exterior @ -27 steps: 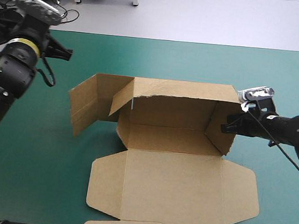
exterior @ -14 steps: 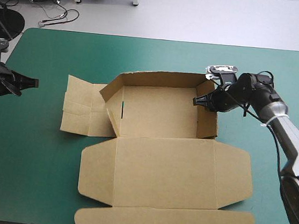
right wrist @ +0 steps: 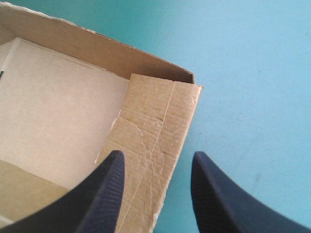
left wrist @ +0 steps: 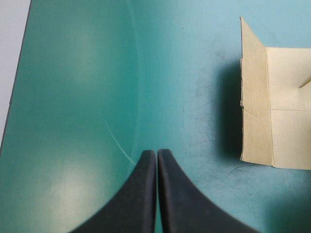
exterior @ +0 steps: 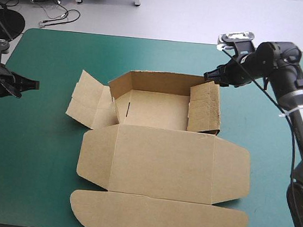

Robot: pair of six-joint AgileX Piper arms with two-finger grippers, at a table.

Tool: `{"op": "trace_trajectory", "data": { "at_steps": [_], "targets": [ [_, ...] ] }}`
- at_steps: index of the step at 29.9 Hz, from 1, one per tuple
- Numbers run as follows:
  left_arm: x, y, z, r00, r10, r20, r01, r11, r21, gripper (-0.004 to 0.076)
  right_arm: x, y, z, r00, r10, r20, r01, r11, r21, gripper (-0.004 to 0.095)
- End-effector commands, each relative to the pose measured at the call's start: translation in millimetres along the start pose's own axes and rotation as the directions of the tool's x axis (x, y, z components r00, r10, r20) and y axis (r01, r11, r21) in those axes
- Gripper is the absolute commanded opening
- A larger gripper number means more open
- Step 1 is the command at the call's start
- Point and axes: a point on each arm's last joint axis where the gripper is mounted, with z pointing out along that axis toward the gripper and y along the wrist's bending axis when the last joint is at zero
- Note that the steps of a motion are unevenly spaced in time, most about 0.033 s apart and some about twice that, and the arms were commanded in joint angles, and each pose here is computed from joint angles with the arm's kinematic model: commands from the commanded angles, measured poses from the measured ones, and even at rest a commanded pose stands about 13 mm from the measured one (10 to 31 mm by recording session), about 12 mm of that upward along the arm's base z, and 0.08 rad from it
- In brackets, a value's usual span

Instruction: Fold the box

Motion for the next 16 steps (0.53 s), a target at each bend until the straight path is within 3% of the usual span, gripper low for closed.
{"op": "trace_trajectory", "data": {
  "at_steps": [1, 6, 16],
  "targets": [
    [-7.4, -1.4, -15.7, 0.996, -0.004, 0.092, 0.005, 1.0, -0.006, -0.0004, -1.5, 5.6, -66.2, 0.993, 0.015, 0.115, -0.016, 1.0, 0.013, 0.0417],
    [-5.8, -3.4, -15.6, 0.997, -0.014, 0.073, 0.013, 1.0, 0.016, -0.0004, 8.0, 6.5, -73.2, 0.992, 0.066, 0.109, -0.068, 0.998, 0.013, 0.0417],
    [-6.6, -5.4, -15.7, 0.996, -0.029, 0.082, 0.026, 0.999, 0.04, -0.0006, 23.6, -2.6, 18.4, 0.991, 0.103, -0.087, -0.102, 0.995, 0.014, 0.0417]
  ]
}}
